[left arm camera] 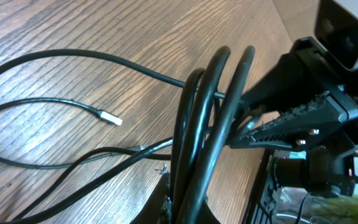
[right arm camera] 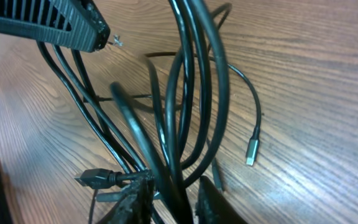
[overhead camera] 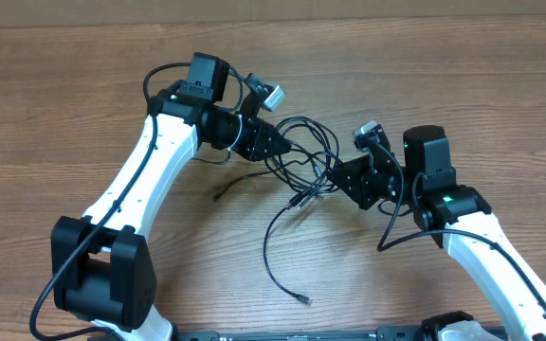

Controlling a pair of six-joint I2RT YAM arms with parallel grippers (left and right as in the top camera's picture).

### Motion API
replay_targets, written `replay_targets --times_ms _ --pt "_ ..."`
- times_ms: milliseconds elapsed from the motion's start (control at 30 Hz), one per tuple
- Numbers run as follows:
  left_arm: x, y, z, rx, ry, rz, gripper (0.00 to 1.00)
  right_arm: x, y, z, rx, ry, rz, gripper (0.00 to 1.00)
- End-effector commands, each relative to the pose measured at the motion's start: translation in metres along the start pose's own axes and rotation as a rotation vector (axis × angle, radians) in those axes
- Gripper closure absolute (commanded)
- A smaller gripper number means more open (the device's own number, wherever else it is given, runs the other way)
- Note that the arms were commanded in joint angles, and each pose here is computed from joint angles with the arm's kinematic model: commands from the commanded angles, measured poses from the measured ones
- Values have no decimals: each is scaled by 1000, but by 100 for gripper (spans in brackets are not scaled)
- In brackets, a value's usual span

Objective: Untangle cables

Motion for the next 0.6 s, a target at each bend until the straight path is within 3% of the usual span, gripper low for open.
replay_targets --times_ms 0,100,567 --pt "0 6 -2 34 2 41 96 11 6 7 19 -38 25 80" --pt "0 11 -2 87 3 67 96 14 9 11 24 -54 37 87" --pt "-1 22 0 207 3 106 95 39 44 61 14 -234 135 90"
Point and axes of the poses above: each gripper's point midway between its finger pads, its own z axis back along the fingers, its own y axis along the line the jaws close on, x = y × z, the point moved 8 cm from there along z, back along the fingers, and after that the axes turned 6 degrees about z, right-handed, at the moved point
